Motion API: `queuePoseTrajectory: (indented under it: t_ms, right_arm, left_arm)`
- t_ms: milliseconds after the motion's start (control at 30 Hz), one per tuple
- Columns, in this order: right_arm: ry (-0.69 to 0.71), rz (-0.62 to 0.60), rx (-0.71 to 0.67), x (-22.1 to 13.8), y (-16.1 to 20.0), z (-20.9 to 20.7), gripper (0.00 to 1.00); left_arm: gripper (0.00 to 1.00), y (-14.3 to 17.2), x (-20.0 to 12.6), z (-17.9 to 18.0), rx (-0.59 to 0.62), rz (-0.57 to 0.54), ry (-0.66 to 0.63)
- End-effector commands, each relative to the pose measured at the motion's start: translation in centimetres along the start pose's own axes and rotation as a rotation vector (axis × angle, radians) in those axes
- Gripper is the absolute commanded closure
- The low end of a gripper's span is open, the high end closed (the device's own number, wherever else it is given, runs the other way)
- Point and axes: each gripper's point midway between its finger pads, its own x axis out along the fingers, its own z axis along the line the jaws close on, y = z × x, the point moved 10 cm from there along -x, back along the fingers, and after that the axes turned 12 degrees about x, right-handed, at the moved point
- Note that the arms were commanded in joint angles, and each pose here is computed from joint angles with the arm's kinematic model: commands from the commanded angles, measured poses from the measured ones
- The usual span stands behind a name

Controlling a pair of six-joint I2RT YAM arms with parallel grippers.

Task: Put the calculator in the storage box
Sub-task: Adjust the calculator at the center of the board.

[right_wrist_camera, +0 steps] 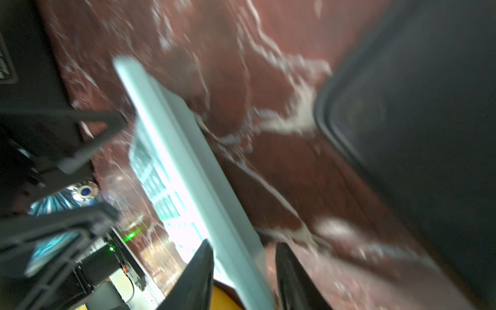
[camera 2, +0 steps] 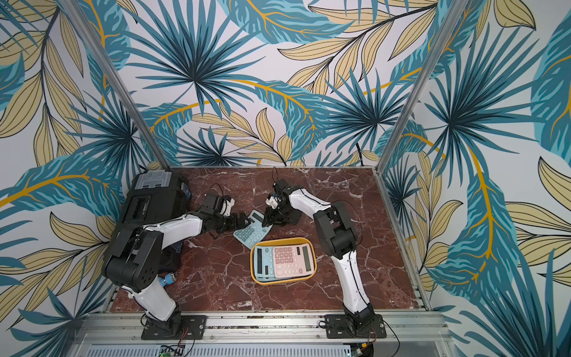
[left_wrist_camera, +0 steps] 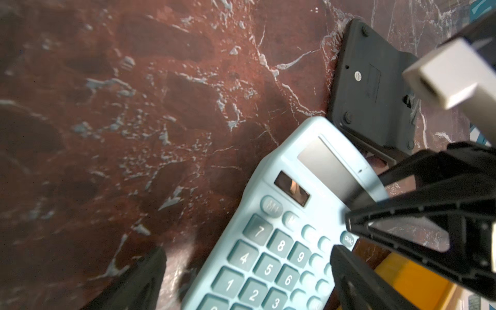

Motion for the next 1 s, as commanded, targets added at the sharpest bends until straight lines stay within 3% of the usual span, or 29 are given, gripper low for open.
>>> queuePoseTrajectory:
  t_ms: [0, 233, 433, 533, 700, 833, 967]
  right_arm:
    - [-0.068, 0.015, -0.008, 0.9, -0.8, 1.8, 0.57]
    - [-0.144, 0.020, -0.005, 3.1, -2.9, 4.1, 0.57]
    - [-0.187, 0.016, -0.011, 4.4, -3.8, 5.9, 0.55]
    - [-0.200, 0.011, -0.032, 4.5, -3.7, 6.7, 0.53]
    - [-0.183, -0.020, -0.047, 3.1, -3.5, 7.0, 0.52]
    - [-0.156, -0.057, -0.047, 1.2, -3.2, 6.8, 0.49]
    - [-0.123, -0.098, -0.042, -1.3, -2.5, 6.1, 0.48]
  left_arm:
    - [0.00, 1.3, -0.8, 0.3, -0.016, -0.012, 0.022]
    - [0.00, 4.6, -0.5, 0.7, -0.080, 0.017, 0.089]
    - [0.00, 7.2, -2.7, -0.3, -0.120, -0.006, 0.126]
    - [0.00, 7.5, -4.2, -1.0, -0.096, -0.022, 0.077]
    - [0.00, 6.5, -6.8, 0.5, -0.092, -0.018, -0.136]
    - [0.00, 4.6, -8.0, 0.5, -0.053, -0.012, -0.212]
    - [0.00, 1.6, -7.8, -0.2, 0.067, 0.009, -0.206]
